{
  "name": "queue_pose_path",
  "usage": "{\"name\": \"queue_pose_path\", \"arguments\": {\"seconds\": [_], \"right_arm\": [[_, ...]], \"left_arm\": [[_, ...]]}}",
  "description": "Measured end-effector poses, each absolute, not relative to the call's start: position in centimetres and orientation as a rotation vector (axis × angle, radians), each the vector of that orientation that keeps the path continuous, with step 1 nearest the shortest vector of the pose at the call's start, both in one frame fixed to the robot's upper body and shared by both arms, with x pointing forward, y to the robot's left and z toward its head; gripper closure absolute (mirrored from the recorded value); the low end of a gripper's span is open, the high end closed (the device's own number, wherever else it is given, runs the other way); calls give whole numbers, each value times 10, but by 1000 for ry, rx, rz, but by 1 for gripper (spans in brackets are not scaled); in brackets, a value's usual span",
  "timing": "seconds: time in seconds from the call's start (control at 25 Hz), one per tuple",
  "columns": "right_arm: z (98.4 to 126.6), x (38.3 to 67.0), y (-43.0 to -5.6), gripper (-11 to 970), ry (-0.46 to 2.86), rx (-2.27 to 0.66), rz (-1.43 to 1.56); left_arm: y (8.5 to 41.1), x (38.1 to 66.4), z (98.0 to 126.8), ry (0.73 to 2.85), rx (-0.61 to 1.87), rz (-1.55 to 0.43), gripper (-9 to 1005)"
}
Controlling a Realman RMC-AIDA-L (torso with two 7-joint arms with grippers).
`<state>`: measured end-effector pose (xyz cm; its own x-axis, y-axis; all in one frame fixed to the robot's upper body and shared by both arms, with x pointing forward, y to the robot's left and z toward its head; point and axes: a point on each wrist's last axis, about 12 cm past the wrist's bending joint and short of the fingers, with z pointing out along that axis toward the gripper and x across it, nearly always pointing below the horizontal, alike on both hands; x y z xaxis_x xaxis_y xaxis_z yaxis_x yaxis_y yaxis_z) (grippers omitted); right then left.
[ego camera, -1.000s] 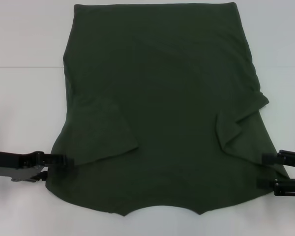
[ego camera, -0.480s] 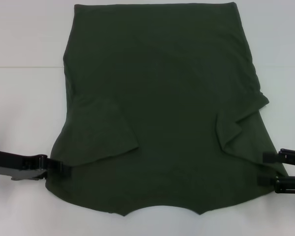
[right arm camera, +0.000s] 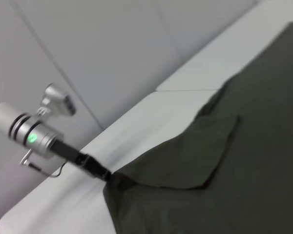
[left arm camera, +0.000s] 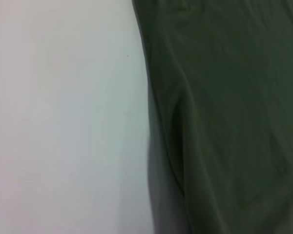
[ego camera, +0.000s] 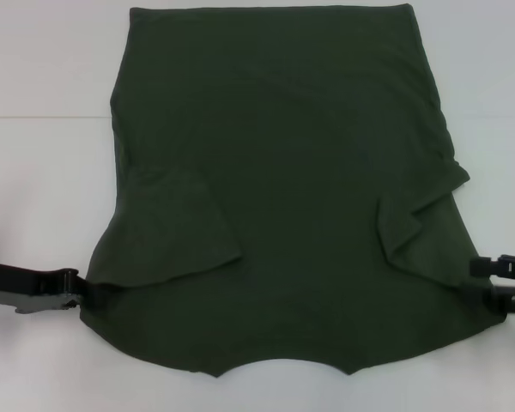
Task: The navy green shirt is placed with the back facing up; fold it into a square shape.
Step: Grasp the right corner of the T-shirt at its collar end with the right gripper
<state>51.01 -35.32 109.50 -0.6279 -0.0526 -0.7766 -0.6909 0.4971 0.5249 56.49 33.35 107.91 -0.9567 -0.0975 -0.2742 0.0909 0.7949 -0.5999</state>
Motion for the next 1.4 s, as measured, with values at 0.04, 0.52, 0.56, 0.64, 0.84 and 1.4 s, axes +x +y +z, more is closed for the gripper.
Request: {"name": "queue_pose_path", "arguments": {"seconds": [0.04,0.52,0.56,0.64,0.84,1.4], "right_arm": [[1096,513,-357,63,2059,-568,1133],[1134,532,-415,68,2397,131,1121],[1137,535,-416,68,2414,158,1112],[1141,540,-417,70,2459,197,1087],[1139,552,-406,73,2572,178,1020],[1115,564,-384,83,2687,172,949]], "left_arm": [[334,565,1079,2692,-4,-921,754],[337,565,1082,2685,21,-918,958],[337,566,1083,2684,30,-918,958],[336,566,1083,2683,41,-919,958],[336,567,1085,2678,45,-923,958],[335,569,1085,2670,76,-914,958]]}}
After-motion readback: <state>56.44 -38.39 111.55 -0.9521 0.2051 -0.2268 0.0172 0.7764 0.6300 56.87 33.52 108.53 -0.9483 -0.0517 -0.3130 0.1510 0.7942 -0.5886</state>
